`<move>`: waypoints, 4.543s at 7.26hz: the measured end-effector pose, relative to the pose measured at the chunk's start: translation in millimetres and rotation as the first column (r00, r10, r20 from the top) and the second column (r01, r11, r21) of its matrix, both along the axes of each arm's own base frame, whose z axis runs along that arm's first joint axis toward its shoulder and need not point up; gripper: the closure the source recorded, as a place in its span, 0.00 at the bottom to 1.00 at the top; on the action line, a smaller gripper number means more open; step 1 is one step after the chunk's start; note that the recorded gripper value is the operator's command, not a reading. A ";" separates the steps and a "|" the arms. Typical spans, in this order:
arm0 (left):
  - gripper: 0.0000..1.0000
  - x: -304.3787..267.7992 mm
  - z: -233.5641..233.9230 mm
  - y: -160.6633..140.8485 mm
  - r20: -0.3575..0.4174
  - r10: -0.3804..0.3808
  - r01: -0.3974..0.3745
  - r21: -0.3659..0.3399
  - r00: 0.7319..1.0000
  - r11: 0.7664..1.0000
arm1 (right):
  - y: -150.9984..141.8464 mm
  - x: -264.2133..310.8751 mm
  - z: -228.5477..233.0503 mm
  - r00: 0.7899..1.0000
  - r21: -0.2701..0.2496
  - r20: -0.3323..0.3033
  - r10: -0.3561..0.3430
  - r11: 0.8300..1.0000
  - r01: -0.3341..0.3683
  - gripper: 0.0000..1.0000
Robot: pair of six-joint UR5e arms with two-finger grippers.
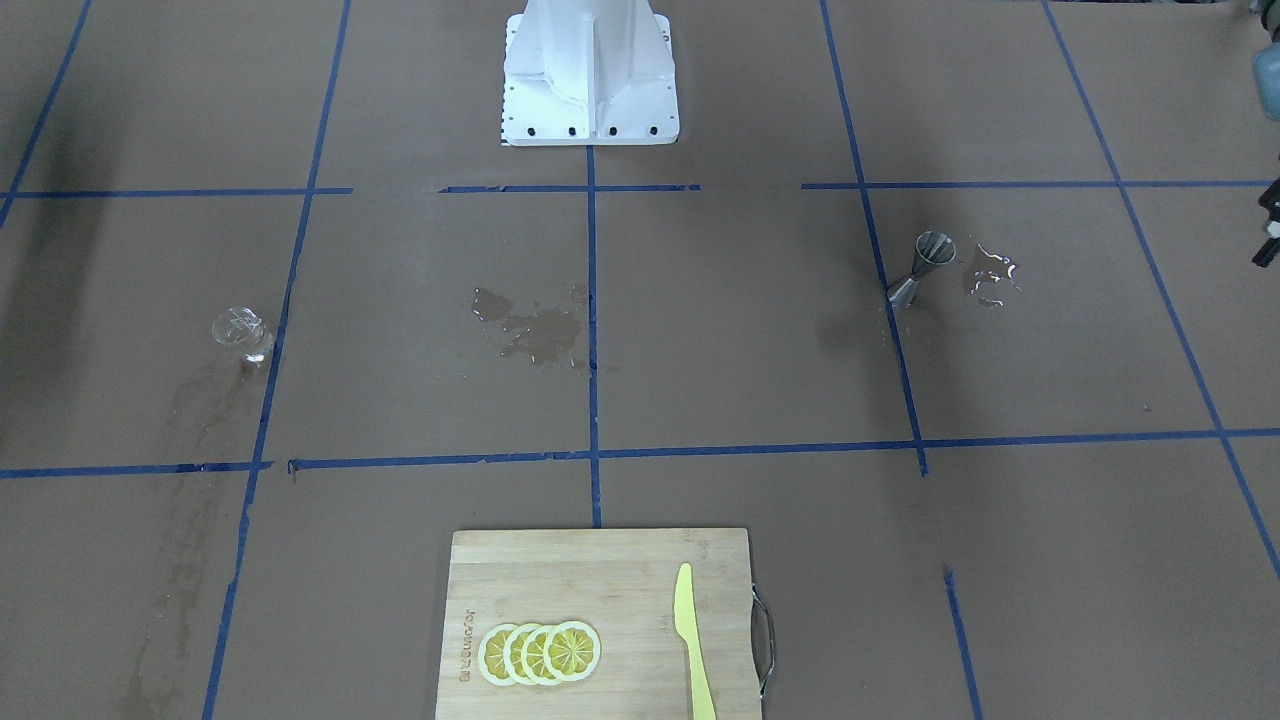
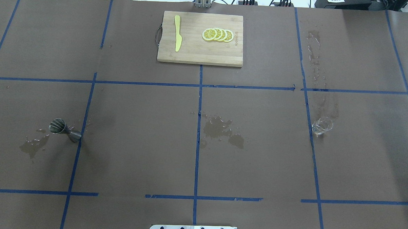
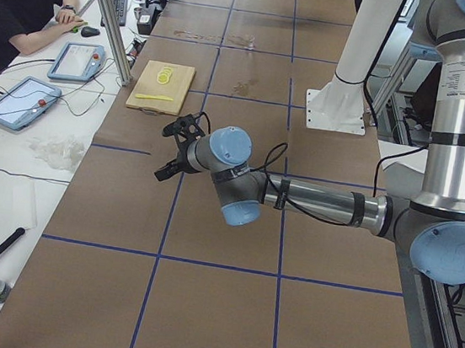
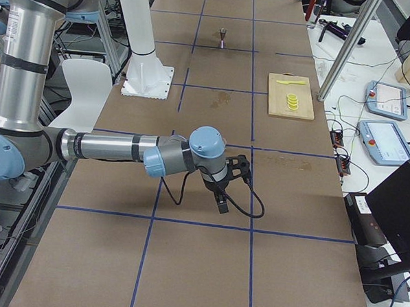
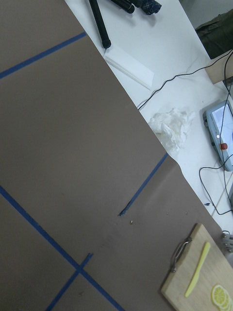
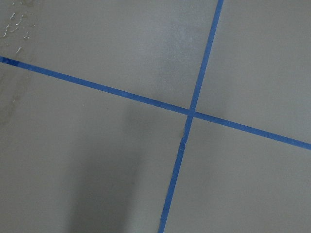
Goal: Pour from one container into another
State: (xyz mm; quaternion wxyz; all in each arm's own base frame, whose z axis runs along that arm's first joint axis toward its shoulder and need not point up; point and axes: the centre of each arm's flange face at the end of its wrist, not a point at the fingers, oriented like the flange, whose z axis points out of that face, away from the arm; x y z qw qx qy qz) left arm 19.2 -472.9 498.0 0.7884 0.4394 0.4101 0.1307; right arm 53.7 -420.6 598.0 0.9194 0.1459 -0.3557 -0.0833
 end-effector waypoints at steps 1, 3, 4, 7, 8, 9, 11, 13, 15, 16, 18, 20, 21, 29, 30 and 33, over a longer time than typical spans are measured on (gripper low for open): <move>0.00 32.8 -14.1 13.5 -0.052 -0.046 0.045 -0.021 0.998 0.999 | 0.3 0.0 0.4 1.000 -0.001 0.000 0.000 1.000 0.000 0.00; 0.00 64.9 -32.6 55.8 -0.122 -0.127 0.125 -0.024 0.984 0.992 | 1.2 0.1 1.3 1.000 -0.003 0.000 0.000 1.000 0.000 0.00; 0.00 65.9 -31.5 78.9 -0.162 -0.153 0.155 0.000 0.975 0.988 | 1.7 0.1 1.2 1.000 -0.003 0.000 0.000 1.000 0.000 0.00; 0.00 77.5 -25.4 110.5 -0.238 -0.230 0.245 0.036 0.944 0.969 | 3.0 0.1 0.4 1.000 -0.002 0.001 0.000 1.000 0.000 0.00; 0.00 85.8 -26.8 114.9 -0.260 -0.254 0.276 0.053 0.932 0.960 | 3.3 0.1 0.5 1.000 -0.003 0.000 0.000 1.000 0.000 0.00; 0.00 100.9 -28.1 120.4 -0.287 -0.278 0.306 0.056 0.917 0.950 | 3.8 0.1 1.0 1.000 -0.004 0.000 0.000 1.000 0.000 0.00; 0.00 147.5 -27.8 136.9 -0.331 -0.341 0.367 0.018 0.880 0.930 | 4.4 0.2 3.1 1.000 -0.009 0.000 0.000 1.000 0.000 0.00; 0.00 197.4 -20.7 166.4 -0.352 -0.429 0.447 -0.031 0.832 0.894 | 4.7 0.1 5.1 1.000 -0.013 0.000 0.000 1.000 0.000 0.00; 0.00 241.5 -3.0 202.8 -0.343 -0.502 0.520 -0.046 0.794 0.853 | 4.8 0.1 6.0 1.000 -0.015 0.001 0.000 1.000 0.000 0.00; 0.00 262.7 2.6 217.1 -0.343 -0.523 0.543 -0.044 0.780 0.838 | 4.8 0.1 6.2 1.000 -0.015 0.001 0.000 1.000 0.000 0.00; 0.00 297.7 13.6 230.7 -0.337 -0.540 0.563 -0.033 0.771 0.826 | 4.9 0.1 6.8 1.000 -0.017 0.001 0.000 1.000 0.000 0.00; 0.00 314.9 22.6 234.7 -0.323 -0.538 0.563 -0.020 0.779 0.826 | 4.9 0.1 7.5 1.000 -0.018 0.001 0.000 1.000 0.000 0.00; 0.00 322.6 24.8 235.2 -0.320 -0.538 0.562 -0.018 0.780 0.827 | 4.9 0.1 7.7 1.000 -0.018 0.001 0.000 1.000 0.000 0.00; 0.00 361.0 42.0 236.7 -0.290 -0.522 0.547 0.008 0.802 0.837 | 4.9 0.2 8.7 1.000 -0.020 -0.001 0.000 1.000 0.000 0.00; 0.00 368.5 44.7 237.4 -0.285 -0.508 0.532 0.010 0.813 0.847 | 4.9 0.2 8.7 1.000 -0.020 -0.001 0.000 1.000 0.000 0.00; 0.00 378.6 54.8 240.3 -0.265 -0.449 0.468 0.013 0.854 0.884 | 4.1 0.2 7.4 1.000 -0.017 0.000 0.000 1.000 0.000 0.00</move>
